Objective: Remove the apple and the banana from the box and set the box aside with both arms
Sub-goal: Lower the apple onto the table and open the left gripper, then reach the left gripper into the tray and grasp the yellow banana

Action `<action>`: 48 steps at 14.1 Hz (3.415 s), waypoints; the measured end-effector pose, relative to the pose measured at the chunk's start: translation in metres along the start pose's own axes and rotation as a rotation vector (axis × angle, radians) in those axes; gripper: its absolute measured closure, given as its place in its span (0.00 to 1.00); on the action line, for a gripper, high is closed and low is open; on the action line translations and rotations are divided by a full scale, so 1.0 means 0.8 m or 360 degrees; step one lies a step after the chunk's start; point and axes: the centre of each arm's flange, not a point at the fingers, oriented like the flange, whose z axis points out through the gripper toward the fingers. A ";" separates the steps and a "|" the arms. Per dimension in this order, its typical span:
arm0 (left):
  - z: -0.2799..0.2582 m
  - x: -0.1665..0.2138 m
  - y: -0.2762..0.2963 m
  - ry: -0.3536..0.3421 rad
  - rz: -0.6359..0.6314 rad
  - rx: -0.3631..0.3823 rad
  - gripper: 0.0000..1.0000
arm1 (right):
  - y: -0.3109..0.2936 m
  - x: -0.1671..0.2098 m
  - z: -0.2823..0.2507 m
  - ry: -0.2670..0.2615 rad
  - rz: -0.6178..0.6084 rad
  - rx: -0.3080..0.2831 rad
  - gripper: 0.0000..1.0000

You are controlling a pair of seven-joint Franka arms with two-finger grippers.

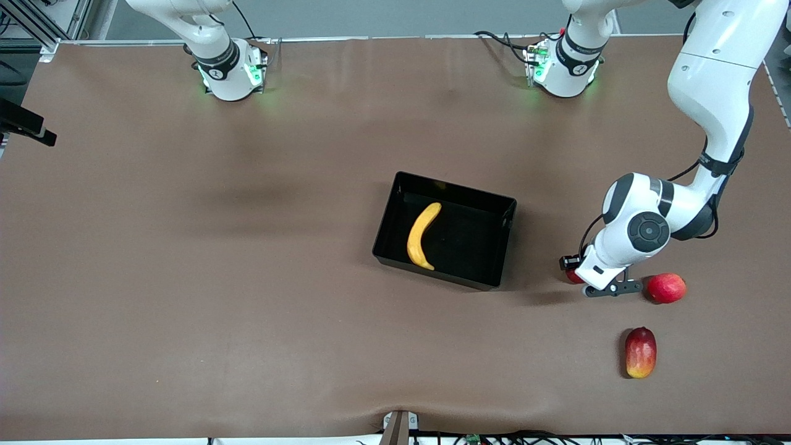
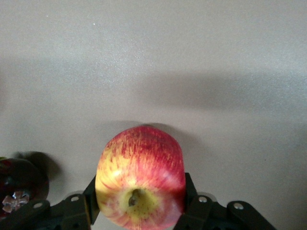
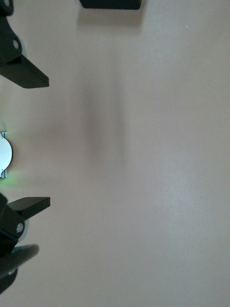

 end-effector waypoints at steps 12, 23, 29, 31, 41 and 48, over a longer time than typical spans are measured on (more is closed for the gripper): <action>-0.109 0.008 0.069 0.0043 0.0061 -0.0025 0.00 | 0.003 0.001 0.002 -0.0005 0.0007 0.0000 0.00; -0.131 -0.150 0.394 0.0009 0.0399 -0.0168 0.00 | 0.005 0.016 0.027 -0.0080 0.0015 -0.0001 0.00; -0.055 -0.173 0.439 0.0010 0.0462 -0.0231 0.00 | 0.006 0.043 0.080 -0.0255 0.0024 -0.0003 0.00; -0.026 -0.177 0.449 0.0024 0.0406 -0.0234 0.00 | 0.005 0.042 0.079 -0.0259 0.0021 -0.0003 0.00; 0.004 -0.196 0.474 0.0072 0.0402 -0.0192 0.64 | -0.030 0.098 0.157 -0.0296 -0.0051 -0.0040 0.00; -0.090 -0.173 0.457 0.0184 0.0416 -0.0113 0.64 | -0.094 0.116 0.219 -0.0393 -0.0039 0.0107 0.00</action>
